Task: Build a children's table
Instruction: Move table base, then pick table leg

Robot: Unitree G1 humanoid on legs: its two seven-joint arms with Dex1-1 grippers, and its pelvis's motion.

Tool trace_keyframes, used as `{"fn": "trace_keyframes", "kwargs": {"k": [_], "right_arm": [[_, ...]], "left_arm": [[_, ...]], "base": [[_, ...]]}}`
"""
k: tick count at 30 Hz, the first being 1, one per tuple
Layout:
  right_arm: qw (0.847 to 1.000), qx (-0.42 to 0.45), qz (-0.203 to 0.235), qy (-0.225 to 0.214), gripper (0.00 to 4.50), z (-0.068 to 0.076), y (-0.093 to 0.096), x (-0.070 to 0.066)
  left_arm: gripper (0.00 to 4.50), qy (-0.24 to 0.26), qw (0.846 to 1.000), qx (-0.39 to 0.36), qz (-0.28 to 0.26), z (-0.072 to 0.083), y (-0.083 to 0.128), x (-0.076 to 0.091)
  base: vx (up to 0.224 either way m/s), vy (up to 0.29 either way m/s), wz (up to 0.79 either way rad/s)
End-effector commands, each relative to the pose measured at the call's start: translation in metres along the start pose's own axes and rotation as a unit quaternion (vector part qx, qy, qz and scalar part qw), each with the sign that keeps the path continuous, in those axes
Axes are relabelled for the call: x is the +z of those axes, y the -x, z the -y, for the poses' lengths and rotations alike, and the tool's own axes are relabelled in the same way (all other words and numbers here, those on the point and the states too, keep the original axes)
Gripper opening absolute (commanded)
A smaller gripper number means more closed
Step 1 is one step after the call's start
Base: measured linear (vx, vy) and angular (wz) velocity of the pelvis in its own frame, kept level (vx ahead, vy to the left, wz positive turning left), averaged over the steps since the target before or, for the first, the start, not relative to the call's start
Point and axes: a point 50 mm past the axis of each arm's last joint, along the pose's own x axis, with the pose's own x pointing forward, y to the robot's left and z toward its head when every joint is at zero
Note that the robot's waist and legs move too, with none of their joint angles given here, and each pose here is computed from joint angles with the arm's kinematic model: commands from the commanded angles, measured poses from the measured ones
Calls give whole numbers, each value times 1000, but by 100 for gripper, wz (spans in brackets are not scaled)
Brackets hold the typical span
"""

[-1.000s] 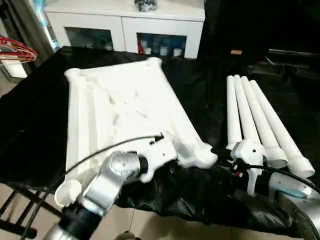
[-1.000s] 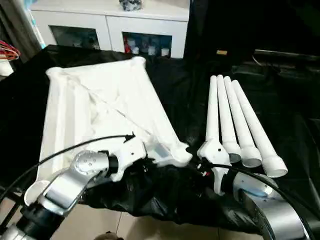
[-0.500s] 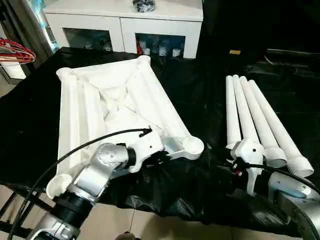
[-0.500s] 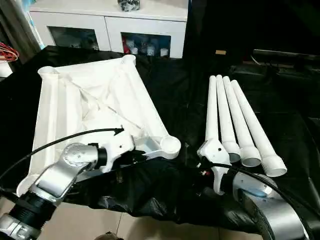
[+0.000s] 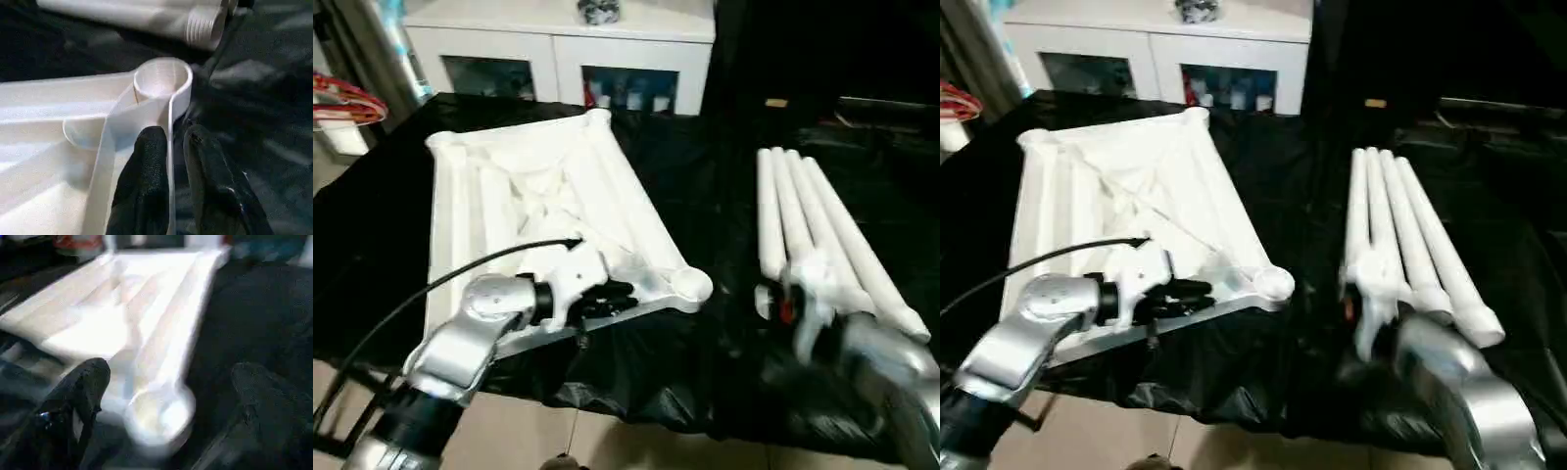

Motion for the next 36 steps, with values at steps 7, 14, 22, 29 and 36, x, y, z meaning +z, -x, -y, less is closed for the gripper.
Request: {"fn": "trace_keyframes", "kwargs": {"k": [7,14,22,29,36], "right_arm": [[976,-200,-66,-54,450,48,-21,-7],[959,-245,-119,-80,450,62,-37,-8],[952,-229,-180,-99,450,60,-43,-16],[938,-228,-224,-131,450,64,-46,-18],[927,-227,-248,-168,389,68,-49,-16]], "left_arm": [[111,7,1000,11,19,5,-1,15],[159,13,999,-11,29,15,-5,22],[177,20,999,-29,21,20,-3,23],[177,22,999,-34,18,21,-2,24],[194,19,999,-47,13,23,-1,27]], "base": [[0,0,0],[0,0,0],[0,0,0],[0,0,0],[0,0,0]]}}
